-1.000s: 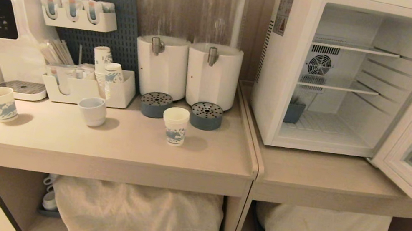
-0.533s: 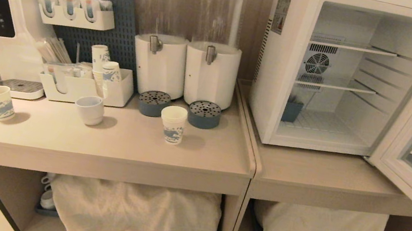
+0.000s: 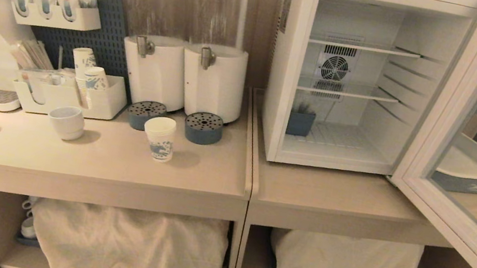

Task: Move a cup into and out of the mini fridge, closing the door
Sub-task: Close the freezer door

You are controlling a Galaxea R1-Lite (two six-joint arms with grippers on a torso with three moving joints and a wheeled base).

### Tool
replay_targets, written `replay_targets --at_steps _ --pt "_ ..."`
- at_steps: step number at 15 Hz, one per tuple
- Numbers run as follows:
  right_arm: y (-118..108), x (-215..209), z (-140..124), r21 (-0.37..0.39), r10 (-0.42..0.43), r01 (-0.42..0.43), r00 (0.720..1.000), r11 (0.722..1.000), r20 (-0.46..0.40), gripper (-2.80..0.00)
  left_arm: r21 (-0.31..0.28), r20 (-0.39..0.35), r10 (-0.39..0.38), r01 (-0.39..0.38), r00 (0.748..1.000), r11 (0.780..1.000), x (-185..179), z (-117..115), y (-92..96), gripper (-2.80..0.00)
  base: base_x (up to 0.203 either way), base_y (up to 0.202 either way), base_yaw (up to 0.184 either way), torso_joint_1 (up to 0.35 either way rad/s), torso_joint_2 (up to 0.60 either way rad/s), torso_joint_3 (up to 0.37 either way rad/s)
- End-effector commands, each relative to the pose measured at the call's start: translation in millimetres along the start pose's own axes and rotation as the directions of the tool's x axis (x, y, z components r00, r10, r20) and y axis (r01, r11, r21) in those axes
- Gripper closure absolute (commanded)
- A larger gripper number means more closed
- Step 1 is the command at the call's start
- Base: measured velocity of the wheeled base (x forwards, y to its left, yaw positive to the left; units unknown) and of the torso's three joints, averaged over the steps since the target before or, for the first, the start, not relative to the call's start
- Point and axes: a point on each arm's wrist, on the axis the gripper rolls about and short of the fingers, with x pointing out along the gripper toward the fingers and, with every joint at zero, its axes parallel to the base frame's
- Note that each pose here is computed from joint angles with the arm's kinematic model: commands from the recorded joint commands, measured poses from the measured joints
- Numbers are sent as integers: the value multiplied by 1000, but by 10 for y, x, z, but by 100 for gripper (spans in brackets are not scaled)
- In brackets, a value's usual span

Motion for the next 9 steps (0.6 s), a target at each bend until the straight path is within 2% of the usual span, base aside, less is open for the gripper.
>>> replay_targets --at_steps 1,9 --pt "0 0 1 -1 1 -1 1000 1000 0 0 -2 -38 4 -4 999 1000 27 -111 14 0 0 -190 0 2 2 0" --pt "0 1 5 -1 2 -2 1000 1000 -2 0 -3 -36 3 -4 999 1000 26 -111 14 0 0 -193 1 2 2 2"
